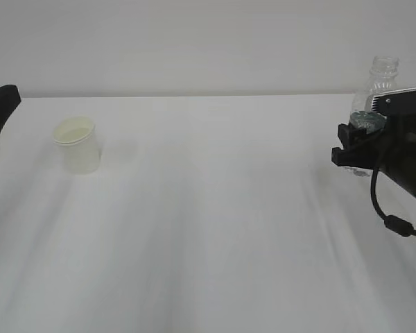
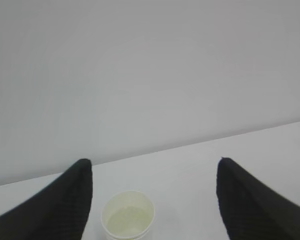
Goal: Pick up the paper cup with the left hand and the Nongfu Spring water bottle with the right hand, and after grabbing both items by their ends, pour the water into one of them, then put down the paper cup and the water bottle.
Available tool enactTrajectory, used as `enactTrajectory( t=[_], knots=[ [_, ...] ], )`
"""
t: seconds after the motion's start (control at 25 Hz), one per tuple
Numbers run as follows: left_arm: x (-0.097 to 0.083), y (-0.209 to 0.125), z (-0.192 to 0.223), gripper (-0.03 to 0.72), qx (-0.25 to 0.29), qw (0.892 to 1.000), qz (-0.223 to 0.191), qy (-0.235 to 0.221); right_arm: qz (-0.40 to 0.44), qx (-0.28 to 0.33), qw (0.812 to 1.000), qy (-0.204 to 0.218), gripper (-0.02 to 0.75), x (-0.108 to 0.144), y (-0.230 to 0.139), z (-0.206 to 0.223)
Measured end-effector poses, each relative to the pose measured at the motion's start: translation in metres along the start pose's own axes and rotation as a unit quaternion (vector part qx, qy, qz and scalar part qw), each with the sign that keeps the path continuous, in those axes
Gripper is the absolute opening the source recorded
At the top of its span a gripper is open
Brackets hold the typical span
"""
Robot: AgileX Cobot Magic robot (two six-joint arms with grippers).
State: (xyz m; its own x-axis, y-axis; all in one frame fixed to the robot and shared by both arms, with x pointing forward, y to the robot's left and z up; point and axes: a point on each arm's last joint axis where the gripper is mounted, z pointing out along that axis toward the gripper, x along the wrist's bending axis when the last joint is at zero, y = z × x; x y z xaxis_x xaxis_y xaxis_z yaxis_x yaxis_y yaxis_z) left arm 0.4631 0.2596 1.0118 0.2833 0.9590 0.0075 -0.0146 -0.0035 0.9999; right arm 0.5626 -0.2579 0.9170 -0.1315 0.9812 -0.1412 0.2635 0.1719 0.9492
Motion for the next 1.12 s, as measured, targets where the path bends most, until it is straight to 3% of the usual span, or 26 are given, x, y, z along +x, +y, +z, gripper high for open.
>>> enactTrajectory(
  t=[1.12],
  knots=[
    [-0.001, 0.0, 0.0, 0.545, 0.001, 1.0, 0.007, -0.008, 0.013, -0.004, 1.0, 0.011, 0.432, 0.013, -0.058, 0.056]
  ],
)
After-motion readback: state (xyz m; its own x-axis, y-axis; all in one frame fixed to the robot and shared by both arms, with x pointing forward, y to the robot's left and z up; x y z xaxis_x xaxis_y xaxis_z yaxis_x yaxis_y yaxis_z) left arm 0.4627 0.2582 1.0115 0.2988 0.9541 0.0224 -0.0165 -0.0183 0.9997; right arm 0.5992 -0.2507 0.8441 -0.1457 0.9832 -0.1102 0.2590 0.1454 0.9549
